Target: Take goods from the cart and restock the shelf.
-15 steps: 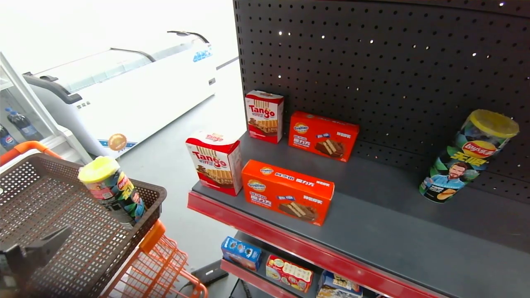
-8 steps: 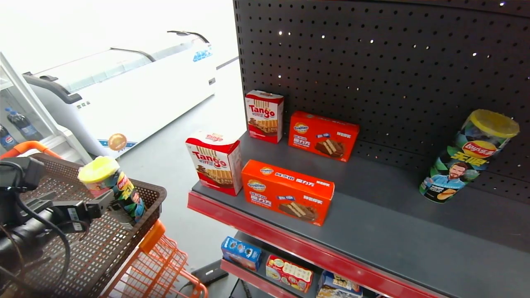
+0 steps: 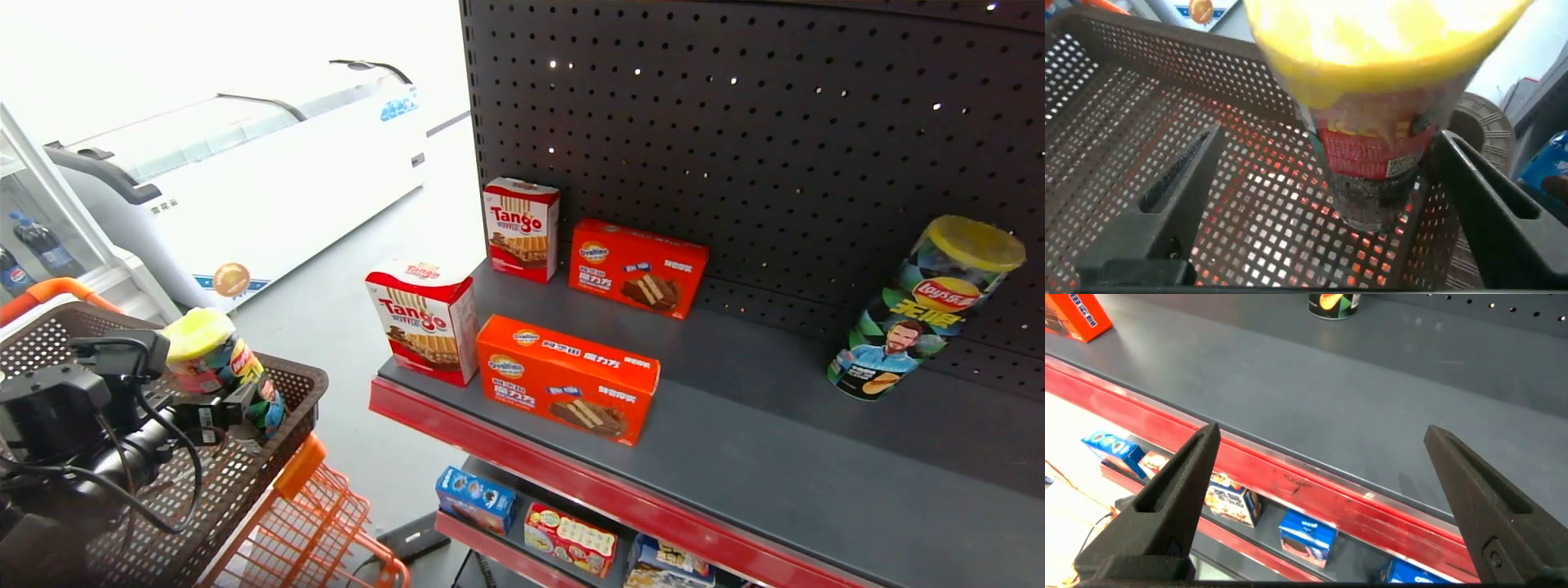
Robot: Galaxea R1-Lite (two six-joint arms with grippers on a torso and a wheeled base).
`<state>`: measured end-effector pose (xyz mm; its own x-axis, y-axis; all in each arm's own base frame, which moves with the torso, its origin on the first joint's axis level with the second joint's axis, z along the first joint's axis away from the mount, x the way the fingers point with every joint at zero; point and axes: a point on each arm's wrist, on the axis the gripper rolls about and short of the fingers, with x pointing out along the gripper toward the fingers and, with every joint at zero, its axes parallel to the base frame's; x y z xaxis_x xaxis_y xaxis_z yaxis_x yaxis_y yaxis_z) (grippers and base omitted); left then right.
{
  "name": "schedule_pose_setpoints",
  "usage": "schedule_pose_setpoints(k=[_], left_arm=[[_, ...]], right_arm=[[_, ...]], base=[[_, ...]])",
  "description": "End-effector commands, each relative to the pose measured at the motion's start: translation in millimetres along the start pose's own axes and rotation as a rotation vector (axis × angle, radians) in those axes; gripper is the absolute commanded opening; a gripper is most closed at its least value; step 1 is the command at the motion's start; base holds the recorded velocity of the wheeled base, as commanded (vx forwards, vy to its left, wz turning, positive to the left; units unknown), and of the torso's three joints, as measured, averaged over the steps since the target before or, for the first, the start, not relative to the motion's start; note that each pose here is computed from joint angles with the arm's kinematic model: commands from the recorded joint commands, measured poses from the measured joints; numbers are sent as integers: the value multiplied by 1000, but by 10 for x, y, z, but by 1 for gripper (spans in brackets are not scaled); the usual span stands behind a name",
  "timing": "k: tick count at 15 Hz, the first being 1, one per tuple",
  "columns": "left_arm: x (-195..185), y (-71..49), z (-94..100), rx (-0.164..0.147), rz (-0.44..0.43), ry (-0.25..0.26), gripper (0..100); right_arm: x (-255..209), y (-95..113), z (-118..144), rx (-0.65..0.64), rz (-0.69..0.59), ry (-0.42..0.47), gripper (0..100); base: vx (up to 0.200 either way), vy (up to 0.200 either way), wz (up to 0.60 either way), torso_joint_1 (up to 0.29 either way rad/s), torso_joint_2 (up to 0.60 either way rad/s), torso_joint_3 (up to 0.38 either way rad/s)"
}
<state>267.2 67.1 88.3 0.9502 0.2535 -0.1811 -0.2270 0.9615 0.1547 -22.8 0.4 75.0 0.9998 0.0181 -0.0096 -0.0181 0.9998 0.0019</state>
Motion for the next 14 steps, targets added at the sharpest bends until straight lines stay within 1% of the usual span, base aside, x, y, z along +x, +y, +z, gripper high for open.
schedule_pose_setpoints(k=[1,2,5,6,7,8,10,12,14], left_arm=[[233,-33,-112,-5,-9,19,100],[349,-79,-110,-4,-22,6,100],[474,-89,-150,-6,-22,5,100],[512,-98,-139,-12,-23,-6,100],[540,-115,-106,-26,-27,-22,0],[581,-134,-50,-44,-32,-46,0],[598,-145,-13,-47,-37,-54,0],[588,-232,59,-48,-62,-79,0],[466,-285,331,-48,-83,-165,0]], right_arm=[[1,0,0,0,0,1,100],[1,0,0,0,0,1,100],[1,0,0,0,0,1,100],[1,0,0,0,0,1,100],[1,0,0,0,0,1,100],[1,0,0,0,0,1,100],[1,0,0,0,0,1,100],[1,0,0,0,0,1,100],[1,0,0,0,0,1,100]], base=[[0,0,0,0,0,0],[0,0,0,0,0,0],[0,0,0,0,0,0],[0,0,0,0,0,0],[0,0,0,0,0,0],[0,0,0,0,0,0],[0,0,0,0,0,0],[0,0,0,0,0,0],[0,0,0,0,0,0]])
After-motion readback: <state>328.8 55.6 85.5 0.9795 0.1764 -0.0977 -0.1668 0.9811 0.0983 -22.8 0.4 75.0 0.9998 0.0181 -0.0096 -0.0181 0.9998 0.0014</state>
